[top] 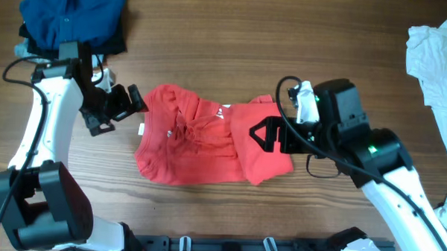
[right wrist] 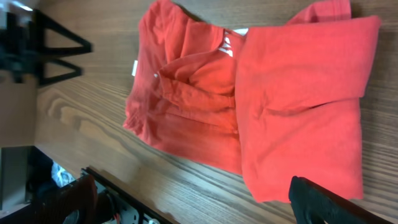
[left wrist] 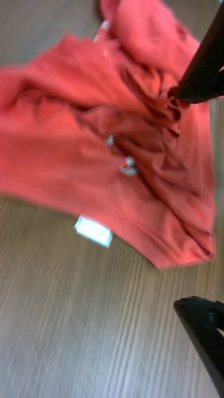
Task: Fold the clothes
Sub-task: 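Grasp the left part with the left gripper and fold it rightward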
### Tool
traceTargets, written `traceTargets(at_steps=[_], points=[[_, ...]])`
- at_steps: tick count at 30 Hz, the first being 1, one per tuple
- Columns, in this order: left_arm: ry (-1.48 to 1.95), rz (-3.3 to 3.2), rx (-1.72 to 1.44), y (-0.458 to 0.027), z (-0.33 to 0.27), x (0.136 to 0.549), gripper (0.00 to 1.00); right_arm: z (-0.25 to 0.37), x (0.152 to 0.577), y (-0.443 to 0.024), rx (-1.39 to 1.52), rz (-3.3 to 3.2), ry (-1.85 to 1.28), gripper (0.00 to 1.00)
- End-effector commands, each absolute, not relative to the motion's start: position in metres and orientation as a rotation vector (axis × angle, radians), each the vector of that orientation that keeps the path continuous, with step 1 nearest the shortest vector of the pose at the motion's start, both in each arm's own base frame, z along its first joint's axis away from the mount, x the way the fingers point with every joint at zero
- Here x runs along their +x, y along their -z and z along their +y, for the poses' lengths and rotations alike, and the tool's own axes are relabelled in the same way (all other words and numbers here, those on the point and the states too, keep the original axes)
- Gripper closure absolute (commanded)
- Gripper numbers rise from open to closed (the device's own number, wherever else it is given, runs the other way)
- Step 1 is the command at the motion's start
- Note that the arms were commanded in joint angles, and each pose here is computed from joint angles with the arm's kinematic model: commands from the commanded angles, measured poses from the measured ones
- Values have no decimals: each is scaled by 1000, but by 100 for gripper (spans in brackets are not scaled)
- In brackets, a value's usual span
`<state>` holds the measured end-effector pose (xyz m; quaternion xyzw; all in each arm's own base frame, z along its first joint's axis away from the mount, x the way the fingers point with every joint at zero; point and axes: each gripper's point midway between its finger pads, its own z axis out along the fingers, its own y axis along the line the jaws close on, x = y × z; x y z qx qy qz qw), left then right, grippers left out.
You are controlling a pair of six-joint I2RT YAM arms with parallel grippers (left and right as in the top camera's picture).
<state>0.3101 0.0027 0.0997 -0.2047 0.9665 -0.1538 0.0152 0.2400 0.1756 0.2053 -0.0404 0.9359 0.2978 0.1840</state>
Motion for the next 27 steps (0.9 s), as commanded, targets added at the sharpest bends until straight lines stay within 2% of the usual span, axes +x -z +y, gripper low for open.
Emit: traceTargets(at_steps=[1,9,15,22,27], points=[[710,2994,-456,-81,-22,304,0,169,235,-207,-131,2645,-804,0],[749,3084,-564,-28,-9,306,0,174,225,-206,-214,2656,-847,0],[814,3074,-465,-19,-14,310,0,174,224,-205,-220,2662,-845,0],[896,3120,-357,13,-53,281,0,175,225,-206,-222,2655,-849,0],[992,3130,-248,11,-83,274,0,177,223,-208,-230,2654,-876,1]])
